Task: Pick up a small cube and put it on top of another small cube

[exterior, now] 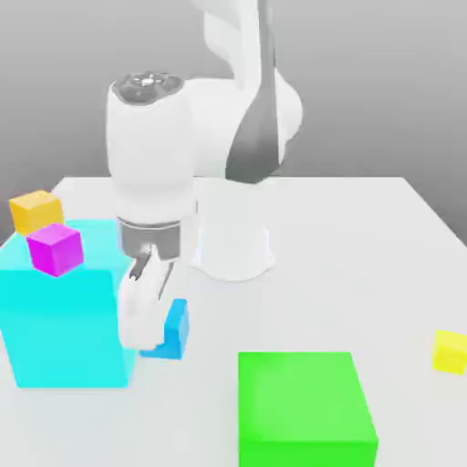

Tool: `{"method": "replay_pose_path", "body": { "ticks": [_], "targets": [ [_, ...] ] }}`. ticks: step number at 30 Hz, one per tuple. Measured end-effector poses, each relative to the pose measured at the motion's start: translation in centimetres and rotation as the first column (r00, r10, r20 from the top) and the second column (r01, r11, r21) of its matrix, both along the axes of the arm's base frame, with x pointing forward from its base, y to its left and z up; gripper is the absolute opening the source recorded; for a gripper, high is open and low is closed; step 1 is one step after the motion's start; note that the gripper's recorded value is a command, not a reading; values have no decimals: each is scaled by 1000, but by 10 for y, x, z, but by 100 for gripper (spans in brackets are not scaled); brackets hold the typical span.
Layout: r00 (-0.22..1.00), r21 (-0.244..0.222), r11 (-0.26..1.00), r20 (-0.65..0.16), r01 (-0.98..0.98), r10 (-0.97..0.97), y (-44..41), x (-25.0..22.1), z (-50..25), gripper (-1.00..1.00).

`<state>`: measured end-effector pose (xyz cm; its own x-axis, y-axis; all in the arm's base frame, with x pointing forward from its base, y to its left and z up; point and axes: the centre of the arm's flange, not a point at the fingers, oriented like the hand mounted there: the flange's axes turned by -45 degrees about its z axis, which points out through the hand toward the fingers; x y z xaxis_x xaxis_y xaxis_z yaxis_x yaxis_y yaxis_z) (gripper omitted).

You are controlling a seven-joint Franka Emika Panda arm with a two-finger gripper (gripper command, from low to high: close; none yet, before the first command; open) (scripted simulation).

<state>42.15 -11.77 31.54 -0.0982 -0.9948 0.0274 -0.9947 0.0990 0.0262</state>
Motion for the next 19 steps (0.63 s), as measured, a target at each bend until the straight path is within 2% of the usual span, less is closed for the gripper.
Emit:
{"method": "replay_pose_path", "body": {
  "ticks": [5, 10, 15, 16, 19],
  "targets": [
    [1000, -1, 1000, -5, -8, 8, -54, -17, 76, -100],
    [1000, 8, 1000, 3, 10, -10, -98, -53, 141, -100],
    [998, 25, 998, 31, 56, -56, -113, -67, 98, -100],
    [998, 25, 998, 31, 56, -57, -113, -68, 87, 100],
    [998, 25, 998, 31, 56, -57, -113, -68, 87, 100]
  ]
}}
